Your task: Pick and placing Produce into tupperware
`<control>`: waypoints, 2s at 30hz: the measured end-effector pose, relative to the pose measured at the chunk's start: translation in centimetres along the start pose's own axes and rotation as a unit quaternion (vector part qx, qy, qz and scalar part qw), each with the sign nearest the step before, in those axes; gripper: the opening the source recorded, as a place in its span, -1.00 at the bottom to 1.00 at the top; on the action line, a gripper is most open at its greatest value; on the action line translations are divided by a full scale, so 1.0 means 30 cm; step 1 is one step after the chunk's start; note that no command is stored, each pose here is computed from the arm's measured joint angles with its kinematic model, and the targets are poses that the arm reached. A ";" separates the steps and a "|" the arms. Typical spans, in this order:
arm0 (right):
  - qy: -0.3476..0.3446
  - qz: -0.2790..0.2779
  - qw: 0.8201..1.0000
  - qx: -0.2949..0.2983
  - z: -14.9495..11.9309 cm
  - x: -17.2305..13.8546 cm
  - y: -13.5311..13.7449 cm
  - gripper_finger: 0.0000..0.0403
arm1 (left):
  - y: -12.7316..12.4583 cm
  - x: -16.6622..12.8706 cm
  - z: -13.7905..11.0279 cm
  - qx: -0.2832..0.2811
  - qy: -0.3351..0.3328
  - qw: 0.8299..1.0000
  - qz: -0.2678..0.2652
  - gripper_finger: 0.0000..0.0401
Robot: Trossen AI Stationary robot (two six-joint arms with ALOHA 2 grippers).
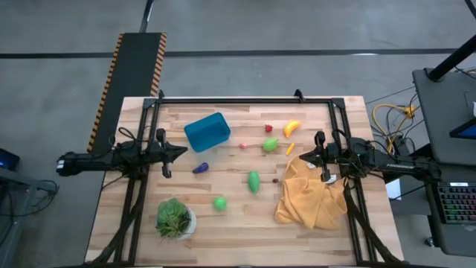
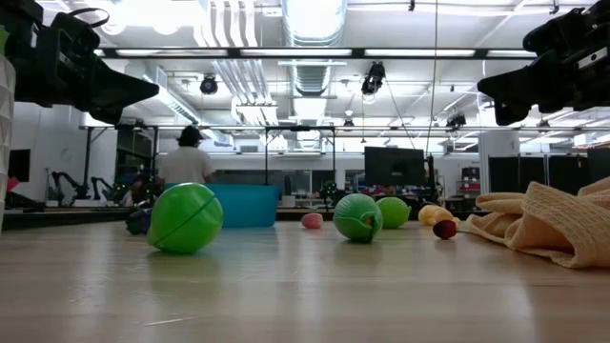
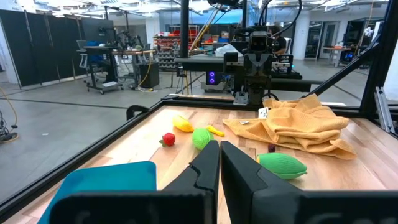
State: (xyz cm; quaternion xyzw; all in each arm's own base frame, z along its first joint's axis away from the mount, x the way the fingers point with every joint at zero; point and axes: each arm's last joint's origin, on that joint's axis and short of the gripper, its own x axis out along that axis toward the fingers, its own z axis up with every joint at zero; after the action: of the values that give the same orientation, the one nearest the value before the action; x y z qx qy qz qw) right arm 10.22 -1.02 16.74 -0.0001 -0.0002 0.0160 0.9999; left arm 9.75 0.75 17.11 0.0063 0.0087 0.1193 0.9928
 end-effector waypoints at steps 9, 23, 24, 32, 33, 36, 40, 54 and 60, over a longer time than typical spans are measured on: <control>0.000 0.000 1.000 0.000 0.000 0.000 0.000 -0.96 | 0.000 0.000 0.000 0.000 0.000 1.000 0.002 -1.00; -0.001 0.000 1.000 0.000 0.001 0.000 0.000 -0.96 | 0.000 0.000 0.000 0.000 0.000 1.000 0.002 -1.00; -0.002 0.000 1.000 0.000 0.001 0.000 0.000 -0.96 | 0.000 0.000 0.000 0.000 0.000 1.000 0.002 -1.00; -0.001 0.000 1.000 0.000 0.001 0.000 0.000 -0.96 | 0.000 0.000 0.000 0.000 0.000 1.000 0.001 -1.00; -0.001 0.000 1.000 0.000 0.000 0.000 0.000 -0.96 | 0.000 0.000 0.000 0.000 0.000 1.000 0.001 -1.00; -0.001 0.000 1.000 0.000 0.001 0.000 0.000 -0.96 | 0.000 0.000 0.000 0.000 0.000 1.000 0.001 -1.00; -0.006 0.000 1.000 -0.001 0.004 0.000 0.000 -0.96 | 0.000 0.000 0.000 0.000 0.000 1.000 0.001 -1.00; -0.005 0.000 0.997 0.079 0.003 0.000 0.000 -0.96 | 0.000 -0.001 0.001 -0.002 -0.001 1.000 0.000 -1.00; -0.012 -0.003 1.000 0.028 0.008 0.000 -0.001 -0.96 | 0.000 -0.001 0.006 0.034 -0.009 0.999 0.001 -1.00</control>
State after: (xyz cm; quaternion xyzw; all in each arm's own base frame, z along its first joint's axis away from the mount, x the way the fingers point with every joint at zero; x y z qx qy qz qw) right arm 10.22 -1.04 16.98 0.0281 -0.0116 0.0128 0.9995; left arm 9.73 0.75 17.28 0.0408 0.0036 0.1196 0.9920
